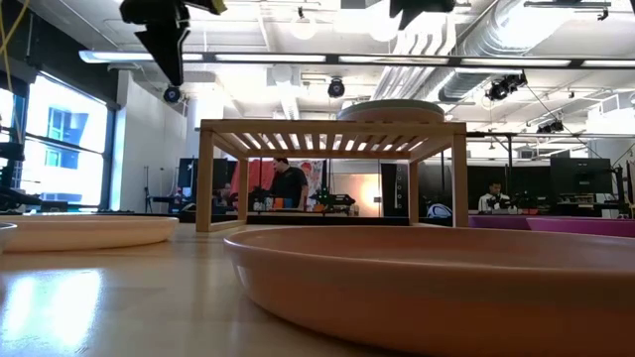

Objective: Place and stack plates onto a shelf
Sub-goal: Stack the pink plate on the light green plate on the shelf

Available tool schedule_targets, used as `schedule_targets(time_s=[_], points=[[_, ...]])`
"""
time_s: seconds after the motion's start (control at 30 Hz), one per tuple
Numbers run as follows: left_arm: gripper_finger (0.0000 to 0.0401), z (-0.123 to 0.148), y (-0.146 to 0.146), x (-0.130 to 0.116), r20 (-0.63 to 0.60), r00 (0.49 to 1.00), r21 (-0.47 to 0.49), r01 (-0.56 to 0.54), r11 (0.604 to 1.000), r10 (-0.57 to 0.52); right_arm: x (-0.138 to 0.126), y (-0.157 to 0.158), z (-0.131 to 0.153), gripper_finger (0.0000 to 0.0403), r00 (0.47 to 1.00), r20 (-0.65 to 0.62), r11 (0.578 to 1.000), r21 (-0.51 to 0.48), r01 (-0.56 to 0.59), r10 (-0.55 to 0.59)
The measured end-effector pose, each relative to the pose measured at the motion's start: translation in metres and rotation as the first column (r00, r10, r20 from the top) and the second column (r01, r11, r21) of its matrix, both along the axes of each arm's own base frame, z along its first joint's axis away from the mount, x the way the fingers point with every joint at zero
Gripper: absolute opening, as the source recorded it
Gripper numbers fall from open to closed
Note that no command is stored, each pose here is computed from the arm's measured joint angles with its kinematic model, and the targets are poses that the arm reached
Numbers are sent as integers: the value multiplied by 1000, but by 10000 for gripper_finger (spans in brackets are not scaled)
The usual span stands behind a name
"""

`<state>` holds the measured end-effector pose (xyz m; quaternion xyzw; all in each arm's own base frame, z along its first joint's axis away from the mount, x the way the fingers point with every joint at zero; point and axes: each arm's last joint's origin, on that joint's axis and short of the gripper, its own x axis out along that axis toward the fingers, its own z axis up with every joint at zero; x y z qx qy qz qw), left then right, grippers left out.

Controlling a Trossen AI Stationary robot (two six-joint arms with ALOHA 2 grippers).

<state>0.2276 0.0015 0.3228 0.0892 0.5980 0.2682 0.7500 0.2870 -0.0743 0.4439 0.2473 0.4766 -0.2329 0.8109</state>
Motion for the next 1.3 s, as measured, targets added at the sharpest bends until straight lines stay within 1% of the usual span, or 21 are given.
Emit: schedule_targets(time_s=[0.07,0.17,0.3,0.5,0.6,0.73,0.97,1.03,1.2,1.3], points=[[97,0,0,-1,-13,1000,-1,0,1000,0,7,22,-8,110,999,-32,1000,4,-16,16],[96,0,0,-1,-16,1000,-9,1,1000,-1,16,54,-25,110,996,-90,1000,12,-3,4],[96,0,0,-1,-16,1000,-9,2,1000,-2,21,95,-57,110,978,-200,997,51,63,-52],[96,0,0,-1,-13,1000,-9,2,1000,-2,14,146,-103,110,924,-351,980,64,186,-152],[96,0,0,0,-6,1000,-10,3,1000,-3,8,165,-119,110,901,-391,969,72,236,-190],[96,0,0,0,-2,1000,-14,3,1000,-3,3,185,-136,110,889,-402,959,77,274,-222],[96,-1,-2,2,15,1000,-73,12,997,-11,-7,209,-174,110,869,-419,946,59,318,-265],[96,-1,-3,2,16,1000,-90,15,996,-14,-11,213,-188,110,861,-427,943,54,328,-275],[96,-1,-3,2,25,1000,-99,-3,995,5,-19,218,-221,110,842,-449,928,67,367,-300],[96,-1,-3,2,26,1000,-100,-6,995,9,-23,217,-236,110,831,-459,921,61,384,-315]])
